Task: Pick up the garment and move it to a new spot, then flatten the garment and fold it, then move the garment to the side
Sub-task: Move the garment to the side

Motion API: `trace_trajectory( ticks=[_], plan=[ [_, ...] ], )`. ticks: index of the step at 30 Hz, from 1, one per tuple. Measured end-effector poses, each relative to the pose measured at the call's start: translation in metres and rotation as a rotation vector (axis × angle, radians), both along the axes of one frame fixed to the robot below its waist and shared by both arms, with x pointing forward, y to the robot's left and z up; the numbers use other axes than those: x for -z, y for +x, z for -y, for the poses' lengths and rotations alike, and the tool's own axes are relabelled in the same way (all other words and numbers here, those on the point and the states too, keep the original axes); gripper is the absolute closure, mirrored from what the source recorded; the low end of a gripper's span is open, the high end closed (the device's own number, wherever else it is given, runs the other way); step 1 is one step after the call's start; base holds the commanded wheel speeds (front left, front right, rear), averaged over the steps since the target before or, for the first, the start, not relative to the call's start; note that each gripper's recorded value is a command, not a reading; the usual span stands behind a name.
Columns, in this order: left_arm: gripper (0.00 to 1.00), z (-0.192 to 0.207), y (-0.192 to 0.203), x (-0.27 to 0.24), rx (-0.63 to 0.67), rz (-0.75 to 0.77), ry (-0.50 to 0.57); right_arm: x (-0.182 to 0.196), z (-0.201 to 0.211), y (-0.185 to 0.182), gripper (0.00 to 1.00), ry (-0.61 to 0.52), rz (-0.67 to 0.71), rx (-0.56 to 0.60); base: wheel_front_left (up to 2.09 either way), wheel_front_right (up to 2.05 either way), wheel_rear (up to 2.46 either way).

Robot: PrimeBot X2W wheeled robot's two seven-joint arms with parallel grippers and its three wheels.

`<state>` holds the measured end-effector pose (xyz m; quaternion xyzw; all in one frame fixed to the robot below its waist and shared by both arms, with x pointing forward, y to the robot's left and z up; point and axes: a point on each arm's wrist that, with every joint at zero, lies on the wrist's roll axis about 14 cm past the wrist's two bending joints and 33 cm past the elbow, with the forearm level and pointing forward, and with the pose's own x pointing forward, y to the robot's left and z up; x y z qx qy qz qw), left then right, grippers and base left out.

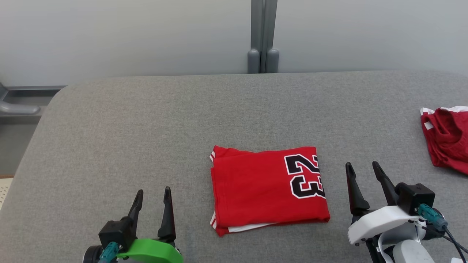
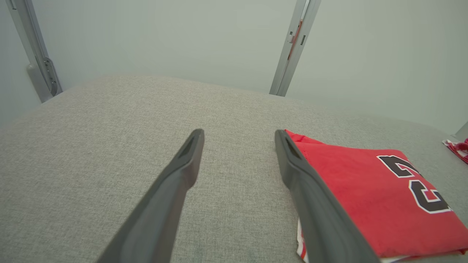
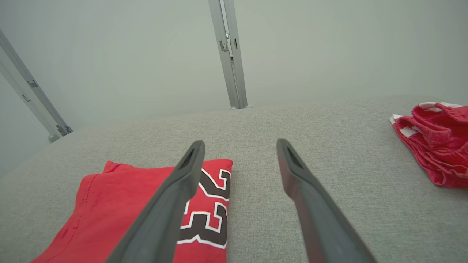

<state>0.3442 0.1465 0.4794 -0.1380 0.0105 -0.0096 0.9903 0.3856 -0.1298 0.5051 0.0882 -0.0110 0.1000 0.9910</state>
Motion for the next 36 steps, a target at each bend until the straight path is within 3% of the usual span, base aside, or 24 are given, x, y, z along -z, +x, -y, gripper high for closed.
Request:
trace_trajectory(
  ticks=[13, 27, 35, 36],
  plan=[
    [0.0, -0.008, -0.002, -0.001, -0.022, 0.005, 0.002, 0.025, -0.008, 0.022, 0.0, -0.032, -0.199, -0.037, 0.0, 0.0, 0.0],
    [0.0, -0.037, -0.012, 0.005, -0.118, -0.02, 0.009, 0.098, -0.035, 0.034, 0.0, -0.081, -0.569, -0.193, 0.0, 0.0, 0.0],
    [0.0, -0.051, -0.018, 0.013, -0.168, -0.048, 0.015, 0.121, -0.062, 0.04, 0.0, -0.136, -0.659, -0.292, 0.0, 0.0, 0.0],
    [0.0, -0.052, -0.019, 0.013, -0.171, -0.051, 0.015, 0.122, -0.063, 0.041, 0.39, -0.148, -0.662, -0.3, 0.0, 0.0, 0.0]
  ],
)
